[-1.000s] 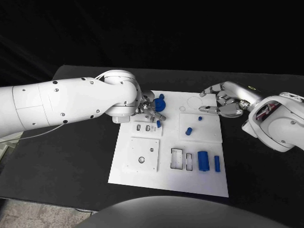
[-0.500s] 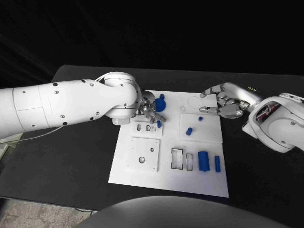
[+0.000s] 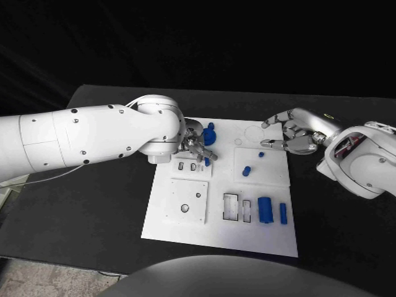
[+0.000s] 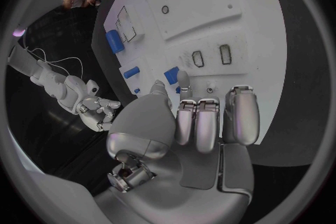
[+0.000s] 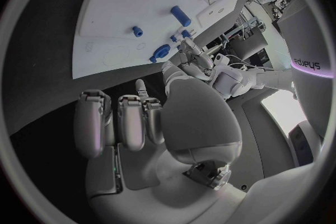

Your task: Assemble the parts on the task board

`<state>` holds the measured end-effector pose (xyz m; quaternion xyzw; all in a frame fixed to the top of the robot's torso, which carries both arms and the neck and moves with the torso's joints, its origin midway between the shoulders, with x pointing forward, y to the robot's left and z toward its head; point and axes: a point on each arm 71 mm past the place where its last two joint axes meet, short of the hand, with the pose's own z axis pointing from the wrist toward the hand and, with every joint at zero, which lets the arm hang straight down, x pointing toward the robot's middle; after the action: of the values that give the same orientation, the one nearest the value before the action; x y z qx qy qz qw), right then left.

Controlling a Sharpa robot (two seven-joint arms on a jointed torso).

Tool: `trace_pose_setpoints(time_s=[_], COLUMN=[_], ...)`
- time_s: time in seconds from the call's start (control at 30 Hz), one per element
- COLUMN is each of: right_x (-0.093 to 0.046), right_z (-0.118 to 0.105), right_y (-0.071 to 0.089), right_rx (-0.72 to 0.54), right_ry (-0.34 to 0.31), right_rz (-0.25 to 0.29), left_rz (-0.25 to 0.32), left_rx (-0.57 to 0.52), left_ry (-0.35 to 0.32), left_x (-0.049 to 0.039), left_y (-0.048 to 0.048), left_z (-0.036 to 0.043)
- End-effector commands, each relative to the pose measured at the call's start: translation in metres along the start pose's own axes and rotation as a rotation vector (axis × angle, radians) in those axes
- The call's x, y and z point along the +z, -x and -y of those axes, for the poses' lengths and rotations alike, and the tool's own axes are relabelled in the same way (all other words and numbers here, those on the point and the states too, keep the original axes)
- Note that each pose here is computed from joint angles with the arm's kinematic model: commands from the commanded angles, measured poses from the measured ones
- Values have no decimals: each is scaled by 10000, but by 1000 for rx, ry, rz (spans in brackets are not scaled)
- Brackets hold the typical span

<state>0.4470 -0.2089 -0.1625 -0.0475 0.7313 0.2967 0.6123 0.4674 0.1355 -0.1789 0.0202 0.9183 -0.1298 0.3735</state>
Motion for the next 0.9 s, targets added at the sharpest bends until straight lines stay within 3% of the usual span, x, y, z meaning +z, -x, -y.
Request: trace_pose_setpoints(time_s=[0.03, 0.9], right_x=[2, 12], right_z=[2, 11], right_y=[-15, -35], right_rx=[-13, -16], right_ry=[-2, -14], right_rz=[-16, -36], left_rz=[-4, -30], left_rx=[0, 6], left_ry=[-9, -12], left_x=[6, 57], left_y=[-10, -56], left_z=[24, 68])
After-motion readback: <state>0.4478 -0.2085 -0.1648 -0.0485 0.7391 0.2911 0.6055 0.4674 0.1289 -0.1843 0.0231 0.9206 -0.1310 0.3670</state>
